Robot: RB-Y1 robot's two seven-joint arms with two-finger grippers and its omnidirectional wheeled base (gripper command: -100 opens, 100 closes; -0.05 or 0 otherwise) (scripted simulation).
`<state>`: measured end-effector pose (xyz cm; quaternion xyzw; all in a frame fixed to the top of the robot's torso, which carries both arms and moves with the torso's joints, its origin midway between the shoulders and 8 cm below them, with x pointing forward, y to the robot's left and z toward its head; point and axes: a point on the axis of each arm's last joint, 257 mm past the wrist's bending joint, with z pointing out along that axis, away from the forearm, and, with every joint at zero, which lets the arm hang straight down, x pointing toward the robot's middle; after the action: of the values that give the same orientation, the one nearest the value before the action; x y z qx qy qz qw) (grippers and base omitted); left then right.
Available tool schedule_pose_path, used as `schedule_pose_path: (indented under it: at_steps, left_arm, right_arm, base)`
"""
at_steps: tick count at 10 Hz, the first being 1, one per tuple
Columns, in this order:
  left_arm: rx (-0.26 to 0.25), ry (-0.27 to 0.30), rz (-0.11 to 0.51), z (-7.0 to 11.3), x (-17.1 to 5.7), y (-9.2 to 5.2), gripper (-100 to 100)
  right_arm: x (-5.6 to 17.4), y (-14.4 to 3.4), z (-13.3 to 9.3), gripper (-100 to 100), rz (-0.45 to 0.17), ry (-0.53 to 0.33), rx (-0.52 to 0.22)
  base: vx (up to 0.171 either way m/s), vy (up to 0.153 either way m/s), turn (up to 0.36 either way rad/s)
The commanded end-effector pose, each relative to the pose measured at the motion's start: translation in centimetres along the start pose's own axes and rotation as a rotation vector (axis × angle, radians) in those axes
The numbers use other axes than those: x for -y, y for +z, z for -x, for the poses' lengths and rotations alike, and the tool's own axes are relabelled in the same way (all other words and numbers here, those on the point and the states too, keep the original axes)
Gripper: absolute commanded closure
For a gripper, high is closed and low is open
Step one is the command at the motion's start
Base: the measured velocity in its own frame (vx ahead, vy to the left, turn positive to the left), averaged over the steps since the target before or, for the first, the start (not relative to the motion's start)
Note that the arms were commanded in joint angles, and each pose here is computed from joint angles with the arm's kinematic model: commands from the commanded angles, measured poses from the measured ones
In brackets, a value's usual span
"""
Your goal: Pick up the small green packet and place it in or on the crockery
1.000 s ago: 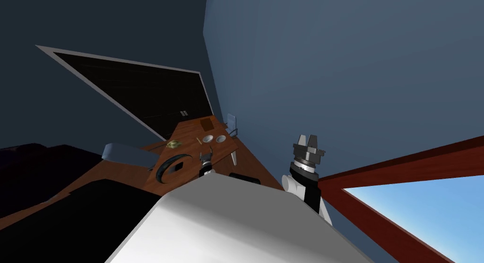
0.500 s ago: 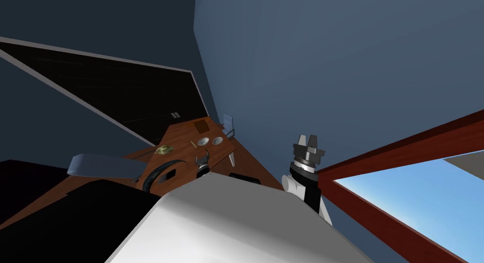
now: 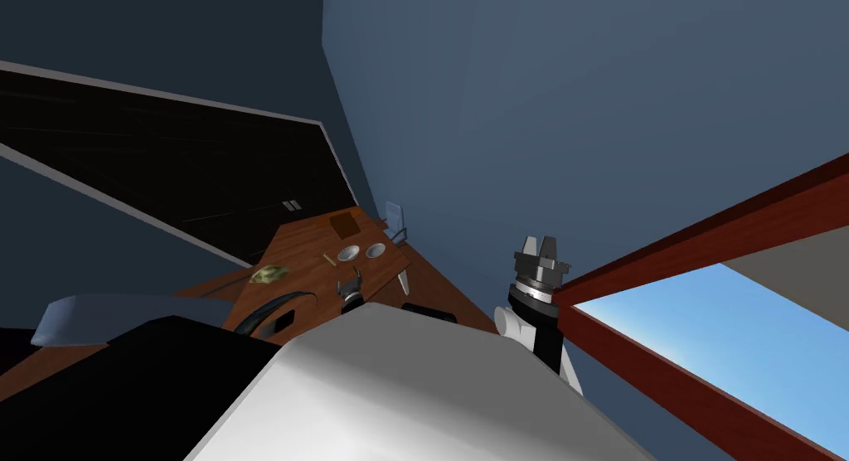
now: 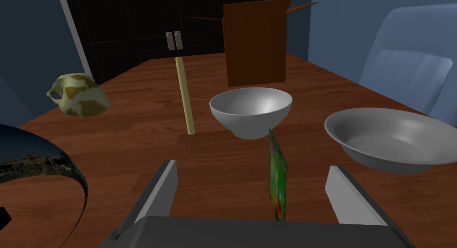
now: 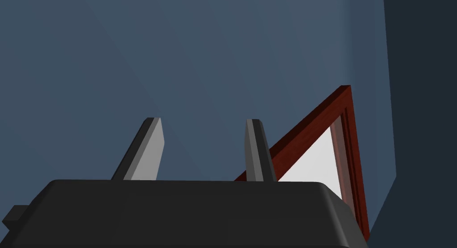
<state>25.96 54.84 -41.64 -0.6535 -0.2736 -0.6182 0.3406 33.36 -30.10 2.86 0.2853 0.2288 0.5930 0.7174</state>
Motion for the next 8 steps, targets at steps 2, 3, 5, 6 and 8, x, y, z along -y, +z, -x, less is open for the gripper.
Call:
schedule_pose_path:
  at_steps: [2, 3, 5, 6, 8]
  left_arm:
    - [0.004, -0.018, -0.067, 0.8, 2.7, -0.3, -100]
    - [0.011, -0.017, -0.095, 1.3, 4.0, -0.6, -100]
    - [0.02, -0.015, -0.159, 2.2, 6.8, -1.4, -100]
    - [0.022, -0.014, -0.184, 2.4, 7.9, -1.8, -100]
    - [0.022, -0.014, -0.184, 2.4, 7.9, -1.8, -100]
  right_arm:
    - [0.0, 0.0, 0.0, 0, 0.0, 0.0, 0.0]
    - [0.0, 0.0, 0.0, 0, 0.0, 0.0, 0.0]
    - [0.0, 0.0, 0.0, 0, 0.0, 0.0, 0.0]
    - [0.0, 0.0, 0.0, 0, 0.0, 0.0, 0.0]
    - [0.0, 0.0, 0.0, 0, 0.0, 0.0, 0.0]
  base:
    - [0.046, 0.019, -0.19]
    - [0.07, 0.021, -0.249]
    - [0.094, 0.036, -0.19]
    - [0.113, 0.04, -0.242]
    - [0.034, 0.01, -0.022]
